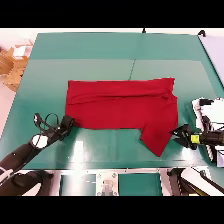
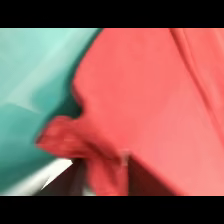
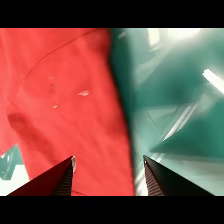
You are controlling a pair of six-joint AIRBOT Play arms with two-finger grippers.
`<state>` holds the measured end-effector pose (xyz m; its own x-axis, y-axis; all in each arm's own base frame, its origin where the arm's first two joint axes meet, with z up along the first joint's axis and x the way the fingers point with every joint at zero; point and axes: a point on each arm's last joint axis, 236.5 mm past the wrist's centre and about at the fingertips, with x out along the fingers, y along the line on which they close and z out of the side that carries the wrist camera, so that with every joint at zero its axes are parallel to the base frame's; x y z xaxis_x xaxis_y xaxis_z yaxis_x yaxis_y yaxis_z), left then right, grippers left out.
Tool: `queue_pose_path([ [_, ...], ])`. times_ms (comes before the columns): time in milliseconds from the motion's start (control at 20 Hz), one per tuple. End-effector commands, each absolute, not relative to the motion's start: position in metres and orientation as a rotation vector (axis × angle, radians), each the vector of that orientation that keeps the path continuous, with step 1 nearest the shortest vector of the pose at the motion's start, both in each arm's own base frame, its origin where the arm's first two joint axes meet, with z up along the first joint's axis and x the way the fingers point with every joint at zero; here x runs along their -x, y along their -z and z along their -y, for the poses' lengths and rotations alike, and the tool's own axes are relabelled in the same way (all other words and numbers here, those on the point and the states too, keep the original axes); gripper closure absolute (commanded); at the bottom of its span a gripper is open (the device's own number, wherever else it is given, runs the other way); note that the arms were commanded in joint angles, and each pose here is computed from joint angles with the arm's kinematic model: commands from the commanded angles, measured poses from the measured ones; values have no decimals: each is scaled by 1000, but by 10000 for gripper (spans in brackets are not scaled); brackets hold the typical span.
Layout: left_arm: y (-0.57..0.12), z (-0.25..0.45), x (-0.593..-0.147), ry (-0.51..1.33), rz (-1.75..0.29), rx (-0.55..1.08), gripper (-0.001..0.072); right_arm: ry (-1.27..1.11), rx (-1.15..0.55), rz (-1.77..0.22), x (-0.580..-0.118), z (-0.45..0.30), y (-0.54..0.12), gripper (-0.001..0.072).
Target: Fold the shirts.
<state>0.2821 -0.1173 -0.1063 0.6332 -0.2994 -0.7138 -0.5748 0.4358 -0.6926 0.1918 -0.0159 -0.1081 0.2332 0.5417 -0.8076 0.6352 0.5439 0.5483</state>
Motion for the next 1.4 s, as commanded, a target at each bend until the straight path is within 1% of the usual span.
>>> queue_pose_path([
  [0,106,118,-283,-208,-913,1155,675,54,-1095,-1405,-201,-3,113,207],
  [50,106,118,-283,-208,-912,1155,682,36,-1097,-1406,-204,-8,111,265],
  [100,105,118,-283,-207,-911,1156,682,17,-1100,-1412,-204,-14,109,365],
  [150,104,118,-284,-206,-909,1159,682,4,-1097,-1422,-203,-17,108,512],
  [200,101,120,-286,-196,-910,1157,683,-5,-1097,-1429,-202,-19,108,697],
  [300,96,126,-288,-163,-923,1135,683,-6,-1084,-1423,-205,-16,105,696],
  [400,87,135,-291,-93,-940,1061,683,17,-1066,-1434,-203,-10,100,698],
  [600,55,138,-296,3,-875,1006,685,212,-994,-1436,-188,16,90,699],
  [650,55,138,-293,10,-888,999,685,228,-979,-1427,-185,18,86,699],
  [800,74,123,-271,-46,-1034,1007,685,273,-911,-1439,-175,28,77,699],
  [1000,52,104,-269,-23,-1053,887,685,278,-889,-1433,-180,36,59,698],
  [1150,19,96,-289,11,-995,792,685,230,-916,-1337,-208,37,30,698],
  [1250,2,95,-304,28,-945,768,685,139,-970,-1210,-241,29,0,698],
  [1350,-3,94,-319,32,-927,751,685,73,-1013,-1039,-280,32,-33,698],
])
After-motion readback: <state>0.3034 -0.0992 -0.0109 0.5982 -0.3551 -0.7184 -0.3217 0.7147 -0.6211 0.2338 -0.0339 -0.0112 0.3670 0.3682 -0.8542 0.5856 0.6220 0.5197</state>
